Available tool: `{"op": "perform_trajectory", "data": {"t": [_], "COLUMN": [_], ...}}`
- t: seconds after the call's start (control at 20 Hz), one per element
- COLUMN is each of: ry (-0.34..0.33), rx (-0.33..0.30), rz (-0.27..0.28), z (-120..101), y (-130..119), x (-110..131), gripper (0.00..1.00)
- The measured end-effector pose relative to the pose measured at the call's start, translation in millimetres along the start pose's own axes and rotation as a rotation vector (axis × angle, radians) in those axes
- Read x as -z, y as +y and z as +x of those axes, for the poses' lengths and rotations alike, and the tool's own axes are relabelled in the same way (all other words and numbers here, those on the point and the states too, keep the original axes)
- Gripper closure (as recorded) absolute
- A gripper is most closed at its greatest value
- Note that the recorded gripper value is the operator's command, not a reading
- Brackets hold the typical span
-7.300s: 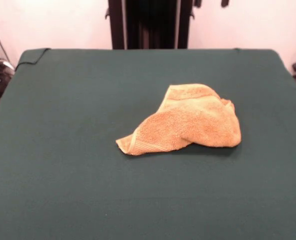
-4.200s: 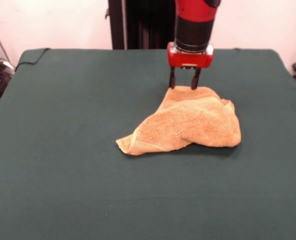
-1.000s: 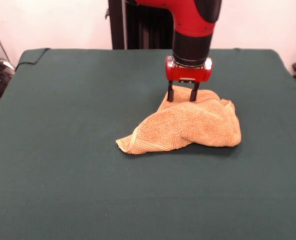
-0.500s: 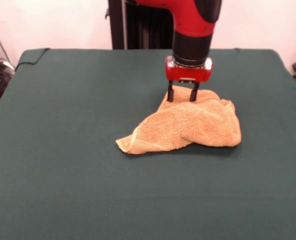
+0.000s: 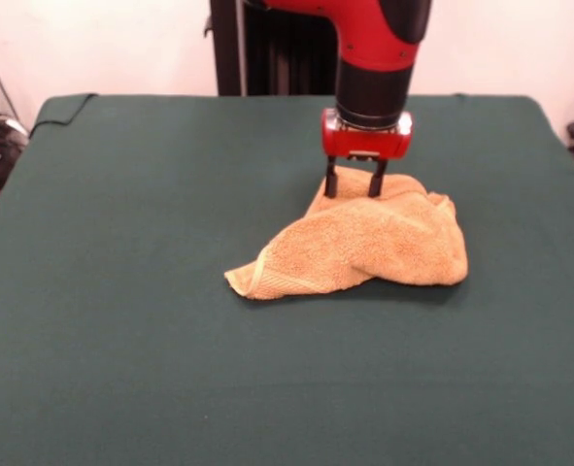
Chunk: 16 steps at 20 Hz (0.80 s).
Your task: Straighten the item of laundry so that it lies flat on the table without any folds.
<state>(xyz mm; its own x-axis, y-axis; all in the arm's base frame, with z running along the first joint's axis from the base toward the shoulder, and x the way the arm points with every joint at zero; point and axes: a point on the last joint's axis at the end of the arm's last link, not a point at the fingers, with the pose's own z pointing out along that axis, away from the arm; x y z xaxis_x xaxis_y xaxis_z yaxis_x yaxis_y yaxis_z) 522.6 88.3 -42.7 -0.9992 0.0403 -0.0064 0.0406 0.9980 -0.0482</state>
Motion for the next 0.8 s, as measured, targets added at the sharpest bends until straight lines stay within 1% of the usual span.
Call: {"op": "perform_trajectory", "data": {"t": [0.8], "ry": [-0.027], "rx": [0.022], "rz": [0.024], "z": [1.9], "y": [4.2], "x": [0.9], "gripper": [0.0]}}
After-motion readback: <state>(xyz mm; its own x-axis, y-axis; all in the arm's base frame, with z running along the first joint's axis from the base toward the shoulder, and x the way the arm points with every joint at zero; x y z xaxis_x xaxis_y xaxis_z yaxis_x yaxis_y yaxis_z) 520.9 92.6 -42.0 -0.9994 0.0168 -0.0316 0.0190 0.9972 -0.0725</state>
